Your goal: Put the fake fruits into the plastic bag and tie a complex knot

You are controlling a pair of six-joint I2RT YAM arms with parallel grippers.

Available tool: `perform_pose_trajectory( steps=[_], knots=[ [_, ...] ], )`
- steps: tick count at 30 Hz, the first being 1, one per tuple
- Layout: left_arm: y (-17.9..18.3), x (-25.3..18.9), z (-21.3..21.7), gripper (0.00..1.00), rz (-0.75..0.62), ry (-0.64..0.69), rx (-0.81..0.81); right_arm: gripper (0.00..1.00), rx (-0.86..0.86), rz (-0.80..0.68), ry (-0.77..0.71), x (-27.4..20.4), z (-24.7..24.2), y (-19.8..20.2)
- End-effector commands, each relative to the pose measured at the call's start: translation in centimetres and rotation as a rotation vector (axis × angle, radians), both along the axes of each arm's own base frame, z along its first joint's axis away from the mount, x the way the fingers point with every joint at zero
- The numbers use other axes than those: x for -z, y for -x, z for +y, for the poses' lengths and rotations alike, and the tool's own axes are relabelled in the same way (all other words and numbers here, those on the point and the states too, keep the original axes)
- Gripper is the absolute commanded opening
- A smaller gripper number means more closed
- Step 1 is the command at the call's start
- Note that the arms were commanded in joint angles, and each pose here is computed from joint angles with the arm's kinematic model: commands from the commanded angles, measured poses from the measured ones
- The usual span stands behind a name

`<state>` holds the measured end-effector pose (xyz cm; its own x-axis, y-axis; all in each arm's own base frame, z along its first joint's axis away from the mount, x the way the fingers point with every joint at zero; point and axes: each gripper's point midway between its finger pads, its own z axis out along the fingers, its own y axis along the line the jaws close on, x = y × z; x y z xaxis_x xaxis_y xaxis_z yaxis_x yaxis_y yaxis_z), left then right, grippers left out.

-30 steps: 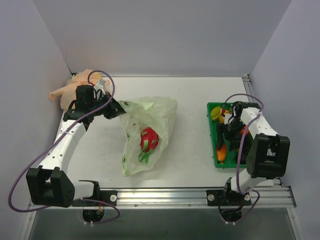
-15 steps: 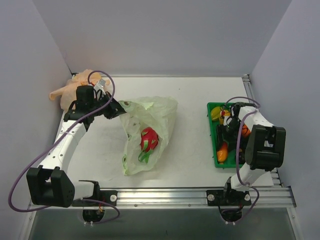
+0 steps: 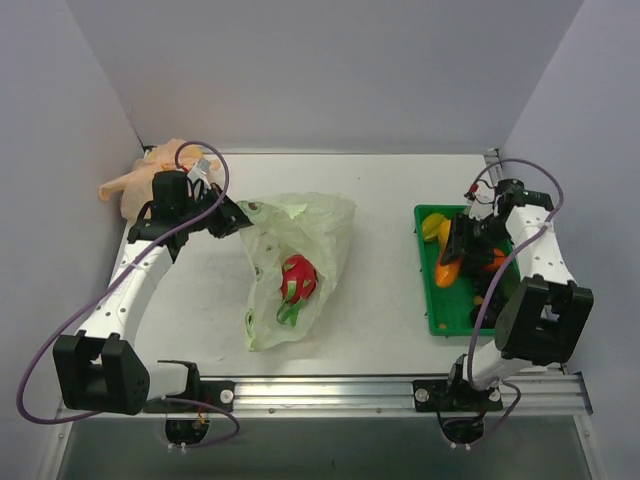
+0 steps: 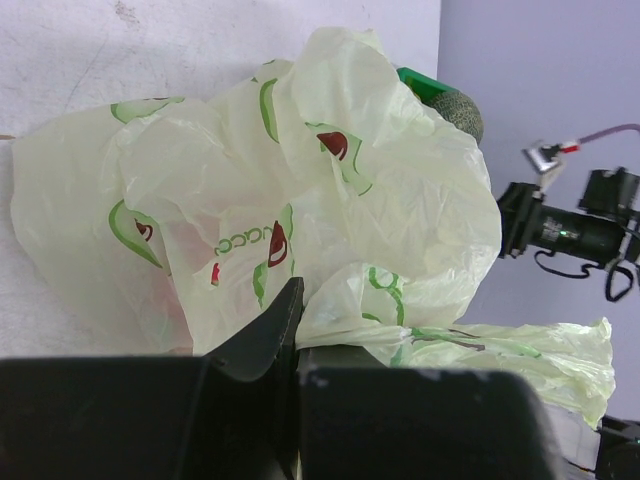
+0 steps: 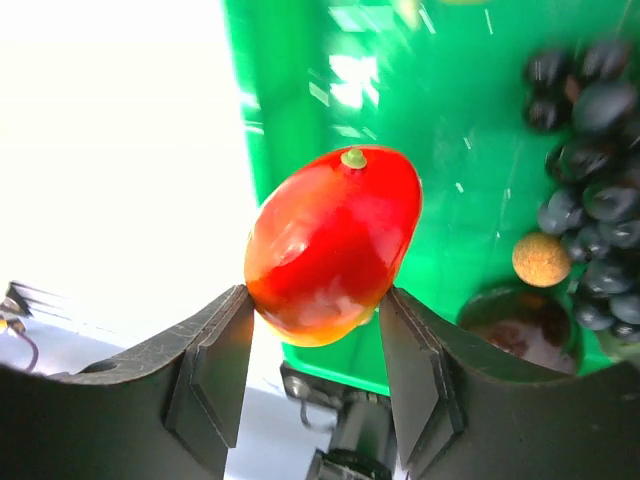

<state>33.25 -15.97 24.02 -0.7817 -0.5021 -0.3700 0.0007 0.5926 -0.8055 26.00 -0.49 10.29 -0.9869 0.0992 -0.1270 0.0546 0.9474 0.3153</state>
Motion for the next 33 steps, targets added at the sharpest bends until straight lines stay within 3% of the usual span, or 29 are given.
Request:
perform_pose_trajectory(
  steps=[1,7,17,23,29,33],
  knots=[
    [-0.7,-1.2,-0.4,0.05,-0.052,0.017,0.010,0.00,-0.072,-0.188,-0.096,-6.2,2.6,-0.6],
    [-0.9,-1.1,-0.5,0.05,-0.048,0.018,0.014,0.00,-0.210,-0.447,-0.176,-13.4,6.5,-1.1],
    [-1.4,-1.4,-0.8,0.05,-0.039,0.031,0.027,0.10,-0.716,-0.959,-0.291,-25.0,19.5,3.0],
    [-2.0,-2.0,-1.2,0.05,-0.043,0.044,0.037,0.13,-1.027,-1.098,-0.305,-26.4,27.1,6.4],
    [-2.1,-2.8,-1.5,0.05,-0.048,0.062,0.047,0.13,-1.283,-1.178,-0.226,-23.7,34.1,8.2],
    [-2.0,-3.2,-1.7,0.06,-0.054,0.069,0.056,0.13,-1.367,-1.184,-0.103,-20.1,36.9,6.8]
  ],
)
